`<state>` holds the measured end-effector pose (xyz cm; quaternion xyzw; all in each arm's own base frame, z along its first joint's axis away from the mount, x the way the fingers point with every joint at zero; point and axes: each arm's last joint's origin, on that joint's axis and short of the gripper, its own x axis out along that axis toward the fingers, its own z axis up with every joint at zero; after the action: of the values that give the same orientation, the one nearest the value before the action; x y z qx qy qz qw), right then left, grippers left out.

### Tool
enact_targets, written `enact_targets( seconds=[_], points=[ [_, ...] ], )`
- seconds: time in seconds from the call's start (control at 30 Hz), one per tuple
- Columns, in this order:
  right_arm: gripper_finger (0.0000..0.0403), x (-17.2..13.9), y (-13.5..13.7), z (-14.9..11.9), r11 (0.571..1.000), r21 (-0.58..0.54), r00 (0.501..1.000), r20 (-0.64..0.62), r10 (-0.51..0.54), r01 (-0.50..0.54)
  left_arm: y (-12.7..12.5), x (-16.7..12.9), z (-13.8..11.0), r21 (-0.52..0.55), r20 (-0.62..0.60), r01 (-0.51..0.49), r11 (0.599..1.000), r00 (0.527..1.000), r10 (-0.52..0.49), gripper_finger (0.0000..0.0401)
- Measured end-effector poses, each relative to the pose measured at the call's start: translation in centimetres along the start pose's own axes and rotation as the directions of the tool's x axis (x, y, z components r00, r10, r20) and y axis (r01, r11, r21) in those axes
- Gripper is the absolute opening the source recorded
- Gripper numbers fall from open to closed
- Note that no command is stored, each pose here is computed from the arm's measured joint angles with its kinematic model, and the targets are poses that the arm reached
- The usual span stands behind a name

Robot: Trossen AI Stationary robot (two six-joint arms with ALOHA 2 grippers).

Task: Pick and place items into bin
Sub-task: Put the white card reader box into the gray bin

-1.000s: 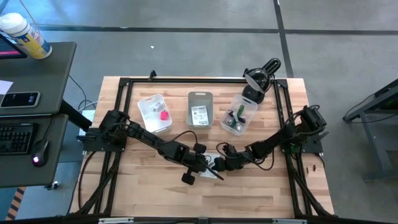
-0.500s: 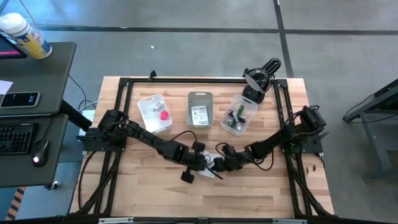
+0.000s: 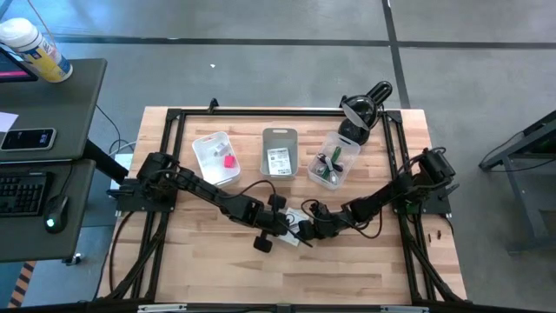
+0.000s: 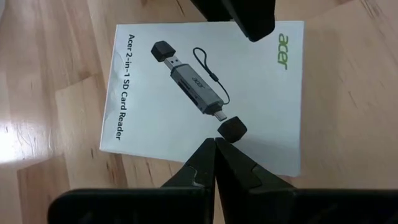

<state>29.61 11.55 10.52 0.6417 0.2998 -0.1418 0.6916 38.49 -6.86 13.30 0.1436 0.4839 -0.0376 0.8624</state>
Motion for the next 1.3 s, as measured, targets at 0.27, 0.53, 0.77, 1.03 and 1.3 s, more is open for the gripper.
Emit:
enact_targets(
  seconds=[0.27, 0.53, 0.77, 1.03, 1.3],
  points=[
    [0.0222, 0.0, 0.0, 0.0, 1.0, -0.006, 1.0, 0.009, 0.006, -0.006, 0.0, 0.0, -0.2, -0.021, 0.014, 0.0, 1.0, 1.0, 0.0, 0.0],
    [0.0222, 0.0, -0.1, 0.1, 1.0, -0.008, 1.0, 0.013, -0.004, 0.004, 0.5, -1.6, 1.9, 0.019, 0.082, -0.015, 1.0, 0.997, 0.014, 0.0],
    [0.0222, 0.0, -0.1, 0.1, 1.0, -0.01, 1.0, 0.009, -0.007, 0.007, 0.5, -1.4, 1.4, 0.06, 0.0, -0.032, 0.998, 0.999, 0.032, 0.0],
    [0.0222, 0.0, -0.1, 0.1, 1.0, -0.014, 1.0, 0.011, -0.012, 0.012, 0.5, -0.7, -0.1, 0.042, -0.065, -0.047, 0.998, 0.997, 0.05, 0.0],
    [0.0222, 0.0, -0.1, 0.1, 1.0, -0.012, 1.0, 0.019, -0.007, 0.007, 0.2, 0.2, -0.9, 0.022, -0.047, -0.019, 1.0, 0.999, 0.02, 0.0]
  ],
)
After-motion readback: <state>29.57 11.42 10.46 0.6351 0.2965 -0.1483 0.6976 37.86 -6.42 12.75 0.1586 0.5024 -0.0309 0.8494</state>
